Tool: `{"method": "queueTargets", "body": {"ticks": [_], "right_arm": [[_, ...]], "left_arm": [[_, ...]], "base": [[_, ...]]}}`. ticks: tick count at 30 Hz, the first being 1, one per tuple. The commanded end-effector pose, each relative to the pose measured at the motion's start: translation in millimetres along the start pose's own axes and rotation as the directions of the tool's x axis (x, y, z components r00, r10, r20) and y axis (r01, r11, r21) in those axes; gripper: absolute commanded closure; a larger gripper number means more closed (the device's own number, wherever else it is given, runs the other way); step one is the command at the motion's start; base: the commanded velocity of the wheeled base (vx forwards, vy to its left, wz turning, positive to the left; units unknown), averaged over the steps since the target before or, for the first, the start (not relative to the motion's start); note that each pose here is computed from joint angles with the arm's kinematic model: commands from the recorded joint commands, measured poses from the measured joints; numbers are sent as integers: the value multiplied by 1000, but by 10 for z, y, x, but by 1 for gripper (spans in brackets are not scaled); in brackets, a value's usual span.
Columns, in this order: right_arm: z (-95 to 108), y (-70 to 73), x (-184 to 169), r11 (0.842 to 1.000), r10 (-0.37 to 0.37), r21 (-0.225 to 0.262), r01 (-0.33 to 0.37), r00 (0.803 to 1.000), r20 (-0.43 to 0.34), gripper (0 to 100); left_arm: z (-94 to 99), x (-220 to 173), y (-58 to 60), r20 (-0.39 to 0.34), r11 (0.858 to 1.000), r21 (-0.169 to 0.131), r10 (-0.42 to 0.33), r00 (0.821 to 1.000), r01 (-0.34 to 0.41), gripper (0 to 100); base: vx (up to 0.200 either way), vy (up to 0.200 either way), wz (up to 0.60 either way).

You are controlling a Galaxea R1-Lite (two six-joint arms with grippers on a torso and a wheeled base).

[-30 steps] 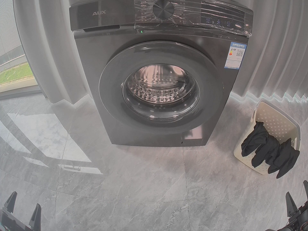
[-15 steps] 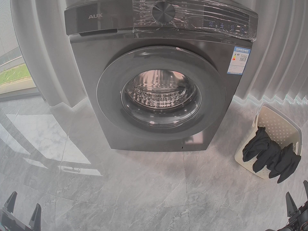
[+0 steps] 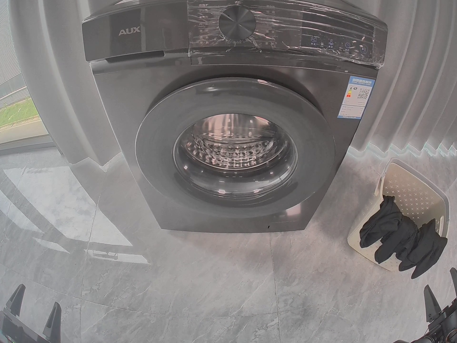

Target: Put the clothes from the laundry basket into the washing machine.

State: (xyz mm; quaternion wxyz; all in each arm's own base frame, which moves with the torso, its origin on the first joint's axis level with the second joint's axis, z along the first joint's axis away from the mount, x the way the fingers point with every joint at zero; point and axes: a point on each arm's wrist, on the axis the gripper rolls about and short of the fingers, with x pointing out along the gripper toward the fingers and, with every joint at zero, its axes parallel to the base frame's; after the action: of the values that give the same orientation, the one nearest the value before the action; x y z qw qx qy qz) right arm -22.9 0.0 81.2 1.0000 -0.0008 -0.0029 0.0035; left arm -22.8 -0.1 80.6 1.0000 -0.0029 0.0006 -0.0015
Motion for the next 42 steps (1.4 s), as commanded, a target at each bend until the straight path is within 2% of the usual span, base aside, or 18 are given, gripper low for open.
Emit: {"method": "queueTargets", "body": {"ticks": [1,10,16,23,29,42], "right_arm": [[-49,0,12,1000,1,2,-1,1000,-16,0],[-49,0,12,1000,1,2,-1,1000,-16,0],[-49,0,12,1000,1,2,-1,1000,-16,0],[-49,0,12,1000,1,0,-1,1000,-16,0],[-49,0,12,1000,2,0,-2,1000,-16,0],[-49,0,12,1000,2,-1,-2,1000,-16,0]], "left_arm": [[-49,-2,0,1,1000,0,0,1000,0,0],[-49,-2,0,1,1000,0,0,1000,0,0],[-49,-2,0,1,1000,0,0,1000,0,0],[-52,0,0,1,1000,0,0,1000,0,0],[-47,-2,0,3,1000,0,3,1000,-3,0],[-49,-2,0,1,1000,0,0,1000,0,0]], "base": [[0,0,0],[0,0,0],[200,0,0],[0,0,0],[0,0,-600],[0,0,-46]]}}
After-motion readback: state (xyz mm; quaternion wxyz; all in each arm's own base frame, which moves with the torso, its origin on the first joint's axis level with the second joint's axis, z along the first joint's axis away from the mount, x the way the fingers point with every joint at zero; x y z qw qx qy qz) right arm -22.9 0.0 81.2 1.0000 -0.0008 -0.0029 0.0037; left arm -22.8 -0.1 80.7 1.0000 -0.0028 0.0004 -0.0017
